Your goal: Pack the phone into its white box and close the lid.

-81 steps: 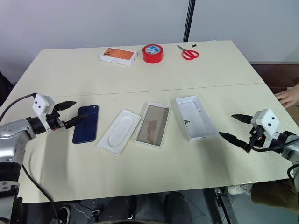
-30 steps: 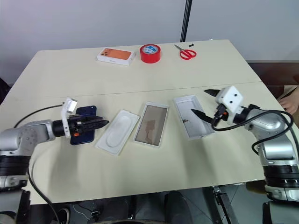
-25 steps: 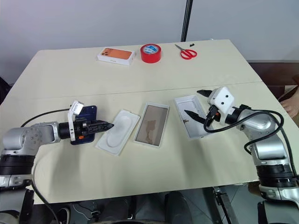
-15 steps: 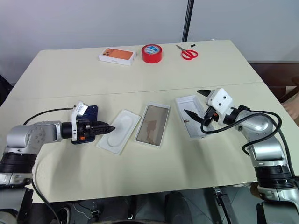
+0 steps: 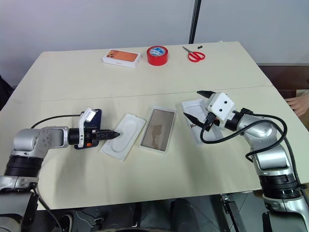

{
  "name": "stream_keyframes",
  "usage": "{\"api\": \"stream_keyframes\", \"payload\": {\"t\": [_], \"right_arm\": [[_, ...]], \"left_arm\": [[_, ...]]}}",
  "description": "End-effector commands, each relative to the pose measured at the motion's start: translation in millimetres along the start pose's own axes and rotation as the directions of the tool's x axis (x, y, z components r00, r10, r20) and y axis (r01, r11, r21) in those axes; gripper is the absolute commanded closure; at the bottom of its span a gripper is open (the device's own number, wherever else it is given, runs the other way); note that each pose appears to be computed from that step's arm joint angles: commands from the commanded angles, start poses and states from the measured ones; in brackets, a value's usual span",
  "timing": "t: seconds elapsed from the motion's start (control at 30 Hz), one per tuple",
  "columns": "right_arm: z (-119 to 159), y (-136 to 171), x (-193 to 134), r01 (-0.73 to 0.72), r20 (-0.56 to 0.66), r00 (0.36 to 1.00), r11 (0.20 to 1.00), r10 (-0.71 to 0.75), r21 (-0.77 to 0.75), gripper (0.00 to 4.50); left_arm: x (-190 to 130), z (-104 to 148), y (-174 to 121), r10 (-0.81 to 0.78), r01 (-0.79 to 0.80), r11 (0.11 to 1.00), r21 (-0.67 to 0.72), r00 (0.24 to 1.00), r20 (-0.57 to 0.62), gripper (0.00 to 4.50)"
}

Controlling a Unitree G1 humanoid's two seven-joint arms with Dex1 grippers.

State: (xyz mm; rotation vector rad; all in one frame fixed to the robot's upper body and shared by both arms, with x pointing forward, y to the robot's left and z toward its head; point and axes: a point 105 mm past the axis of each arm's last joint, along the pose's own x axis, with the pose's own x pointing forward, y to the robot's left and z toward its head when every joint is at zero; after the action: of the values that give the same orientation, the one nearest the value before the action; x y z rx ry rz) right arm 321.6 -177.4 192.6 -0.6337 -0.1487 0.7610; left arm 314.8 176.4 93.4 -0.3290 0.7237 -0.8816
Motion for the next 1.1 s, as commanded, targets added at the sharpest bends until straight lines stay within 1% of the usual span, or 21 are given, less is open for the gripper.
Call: {"api": "stream_keyframes", "payload": {"t": [0.03, 0.13, 0.27, 0.37, 0.47, 0.53, 0.63, 0.7, 0.77, 0.83, 0.9, 0.97, 1.03, 1.07, 1.1], "right_arm": [[8.3, -2.6, -3.2, 0.011, 0.013, 1.0, 0.999, -0.01, -0.041, 0.0], [4.8, 1.7, -3.4, -0.002, 0.008, 1.0, 1.0, 0.003, -0.012, 0.0], [1.1, 23.7, 1.8, -0.078, 0.025, 0.997, 0.993, 0.076, 0.088, 0.0], [5.9, 59.4, 9.7, -0.213, 0.068, 0.977, 0.957, 0.203, 0.198, 0.0], [10.6, 96.1, 15.4, -0.346, 0.094, 0.938, 0.903, 0.333, 0.253, 0.0], [7.7, 111.7, 20.0, -0.398, 0.079, 0.916, 0.876, 0.392, 0.272, 0.0], [-3.9, 119.2, 28.6, -0.415, 0.036, 0.905, 0.86, 0.424, 0.296, 0.0], [-8.4, 124.8, 34.6, -0.442, 0.004, 0.89, 0.86, 0.456, 0.255, 0.0], [-8.6, 128.9, 41.5, -0.456, 0.001, 0.883, 0.858, 0.469, 0.236, 0.0], [-11.2, 134.4, 48.1, -0.469, 0.006, 0.876, 0.849, 0.482, 0.245, 0.0], [-20.4, 138.9, 50.1, -0.48, -0.027, 0.867, 0.848, 0.498, 0.224, 0.0], [-26.3, 141.8, 49.1, -0.494, -0.045, 0.857, 0.843, 0.514, 0.215, 0.0], [-26.2, 141.7, 49.4, -0.494, -0.035, 0.859, 0.844, 0.511, 0.21, 0.53], [-24.1, 141.4, 50.1, -0.494, -0.017, 0.86, 0.841, 0.51, 0.222, 0.87], [-22.7, 141.4, 50.6, -0.497, -0.008, 0.86, 0.839, 0.511, 0.222, 1.36]], "left_arm": [[-0.3, -3.9, 2.9, 0.004, -0.004, 0.999, -0.043, 1.0, -0.002, 4.45], [-2.7, 8.8, 6.5, 0.021, -0.016, 0.996, -0.083, 0.998, 0.055, 4.45], [-10.7, 35.1, 7.7, 0.016, 0.017, 0.984, -0.177, 0.983, 0.184, 4.45], [-17.5, 50.1, 9.6, 0.034, 0.027, 0.976, -0.218, 0.962, 0.271, 4.45], [-21.7, 60.9, 8.7, 0.046, 0.039, 0.97, -0.241, 0.939, 0.34, 4.45], [-21.1, 63.4, 8.5, 0.064, 0.027, 0.969, -0.244, 0.931, 0.359, 4.45], [-17.9, 62.6, 5.4, 0.078, 0.005, 0.975, -0.221, 0.927, 0.366, 4.45], [-17.4, 63.0, 3.7, 0.085, -0.006, 0.978, -0.209, 0.923, 0.374, 4.45], [-18.1, 65.0, 2.6, 0.095, -0.024, 0.983, -0.184, 0.916, 0.389, 4.45], [-17.4, 64.2, -1.0, 0.078, -0.005, 0.982, -0.187, 0.921, 0.382, 4.45], [-17.0, 63.5, -4.8, 0.055, 0.027, 0.978, -0.208, 0.924, 0.378, 4.45], [-17.6, 63.5, -6.1, 0.052, 0.024, 0.981, -0.194, 0.924, 0.378, 4.45], [-18.0, 62.3, -6.3, 0.057, 0.018, 0.981, -0.194, 0.926, 0.374, 4.5], [-18.1, 61.3, -5.8, 0.059, 0.016, 0.98, -0.197, 0.926, 0.372, 4.5], [-18.2, 60.4, -5.1, 0.063, 0.013, 0.98, -0.2, 0.926, 0.371, 4.5]]}}
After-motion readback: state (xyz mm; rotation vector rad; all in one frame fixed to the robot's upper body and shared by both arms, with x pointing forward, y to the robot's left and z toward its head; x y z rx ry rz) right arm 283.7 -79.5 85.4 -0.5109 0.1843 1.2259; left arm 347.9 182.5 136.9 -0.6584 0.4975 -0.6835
